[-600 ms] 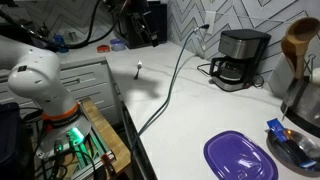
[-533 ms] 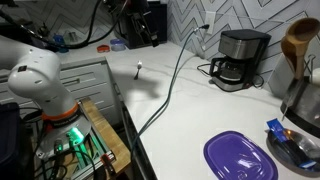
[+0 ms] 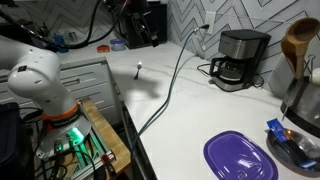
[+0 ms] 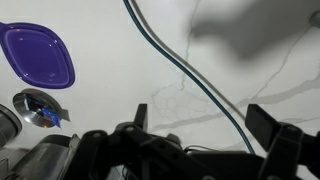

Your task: Move the coffeepot to the right side of the counter

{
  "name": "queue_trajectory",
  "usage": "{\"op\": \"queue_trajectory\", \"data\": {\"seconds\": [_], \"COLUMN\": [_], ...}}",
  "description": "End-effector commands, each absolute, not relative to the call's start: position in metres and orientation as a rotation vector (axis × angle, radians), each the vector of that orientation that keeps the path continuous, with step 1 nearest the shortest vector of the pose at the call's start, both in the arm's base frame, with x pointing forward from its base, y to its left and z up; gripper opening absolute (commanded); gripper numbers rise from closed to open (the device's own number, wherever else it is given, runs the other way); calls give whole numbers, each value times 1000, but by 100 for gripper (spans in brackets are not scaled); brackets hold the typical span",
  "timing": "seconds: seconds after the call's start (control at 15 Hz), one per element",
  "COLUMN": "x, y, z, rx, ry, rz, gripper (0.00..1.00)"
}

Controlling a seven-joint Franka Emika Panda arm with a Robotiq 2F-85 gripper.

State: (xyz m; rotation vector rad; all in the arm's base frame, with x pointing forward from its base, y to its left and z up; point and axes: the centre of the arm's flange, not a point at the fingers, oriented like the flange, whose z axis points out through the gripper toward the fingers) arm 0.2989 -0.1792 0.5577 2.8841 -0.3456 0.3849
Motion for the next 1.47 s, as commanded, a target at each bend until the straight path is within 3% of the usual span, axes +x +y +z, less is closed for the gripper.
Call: {"op": "queue_trajectory", "data": {"seconds": [0.0,0.67,1.4], "x": [311,419,494], "y": [-181,-195,-219], "z": [558,532,477], "rx": [2886,2779,2638], "ry": [-414,-903,-935], "rz": [378,557,803], "gripper": [100,100,100]}}
